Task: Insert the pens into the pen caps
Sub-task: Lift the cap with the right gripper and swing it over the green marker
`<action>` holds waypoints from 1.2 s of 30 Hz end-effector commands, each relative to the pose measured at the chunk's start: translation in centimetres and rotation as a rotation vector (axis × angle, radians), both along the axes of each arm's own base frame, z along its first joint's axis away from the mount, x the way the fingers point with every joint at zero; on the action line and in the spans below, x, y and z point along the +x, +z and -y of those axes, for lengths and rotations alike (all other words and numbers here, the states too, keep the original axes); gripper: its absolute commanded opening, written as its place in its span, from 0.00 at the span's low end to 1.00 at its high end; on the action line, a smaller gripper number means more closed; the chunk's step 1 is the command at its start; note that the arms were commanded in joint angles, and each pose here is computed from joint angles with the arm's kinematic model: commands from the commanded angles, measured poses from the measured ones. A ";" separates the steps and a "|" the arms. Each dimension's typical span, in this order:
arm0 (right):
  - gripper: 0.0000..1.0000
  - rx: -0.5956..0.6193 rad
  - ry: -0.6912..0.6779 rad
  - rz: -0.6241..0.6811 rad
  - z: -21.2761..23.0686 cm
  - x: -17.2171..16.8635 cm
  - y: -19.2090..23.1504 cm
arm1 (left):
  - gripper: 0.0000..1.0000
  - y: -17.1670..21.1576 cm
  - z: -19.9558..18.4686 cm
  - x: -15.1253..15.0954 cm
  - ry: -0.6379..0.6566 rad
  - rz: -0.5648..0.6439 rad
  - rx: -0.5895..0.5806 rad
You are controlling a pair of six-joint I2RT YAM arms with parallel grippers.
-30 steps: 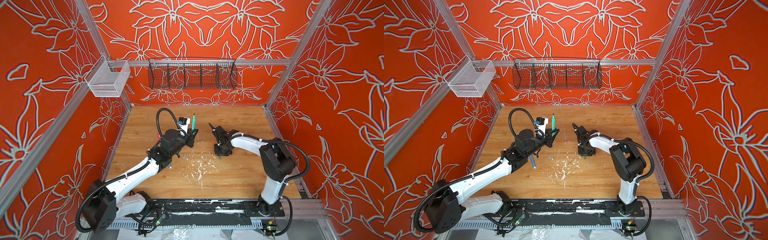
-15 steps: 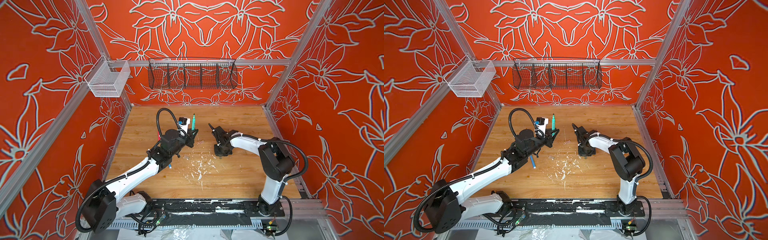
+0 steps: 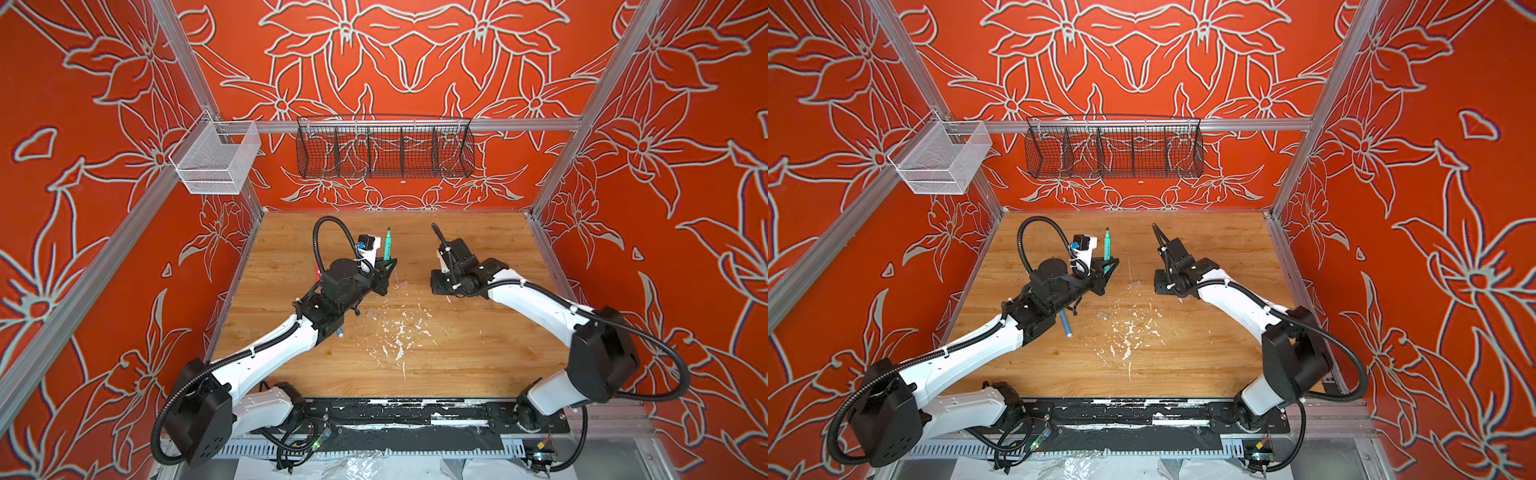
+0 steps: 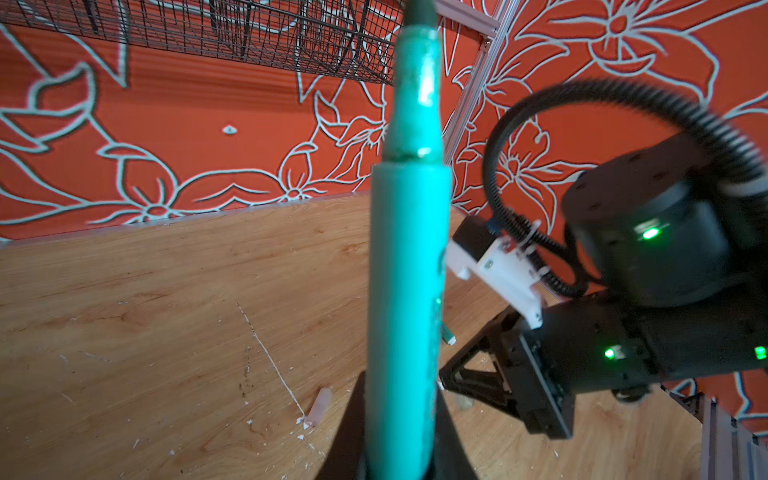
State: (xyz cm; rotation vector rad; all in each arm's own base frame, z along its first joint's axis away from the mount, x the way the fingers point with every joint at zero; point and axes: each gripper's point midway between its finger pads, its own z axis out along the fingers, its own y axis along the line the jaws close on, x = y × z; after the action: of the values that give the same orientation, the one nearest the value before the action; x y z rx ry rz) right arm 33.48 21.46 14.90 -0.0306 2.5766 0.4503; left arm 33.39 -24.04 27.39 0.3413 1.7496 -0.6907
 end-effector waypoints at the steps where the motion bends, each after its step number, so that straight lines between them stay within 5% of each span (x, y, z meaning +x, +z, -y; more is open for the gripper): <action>1: 0.09 0.127 0.025 0.159 -1.8 1.2 4.9 | 0.00 1.4 0.7 0.1 -0.038 0.034 -0.022; 8: 0.08 0.323 0.005 0.437 -2.8 3.2 14.4 | 0.00 1.0 1.9 -0.5 -0.110 0.023 -0.033; 16: 0.08 0.561 0.079 0.582 -5.3 3.2 21.5 | 0.00 0.2 3.0 -0.7 -0.171 -0.018 -0.041; 36: 0.09 0.710 0.146 0.580 -7.8 2.5 24.7 | 0.00 -0.2 4.0 -0.9 -0.219 -0.059 -0.057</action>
State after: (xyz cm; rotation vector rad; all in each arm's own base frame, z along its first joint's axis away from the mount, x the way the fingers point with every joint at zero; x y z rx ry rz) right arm 36.47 28.22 37.58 -0.0589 1.7930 1.1288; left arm 32.38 -27.58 25.67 0.4714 1.8039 -0.8849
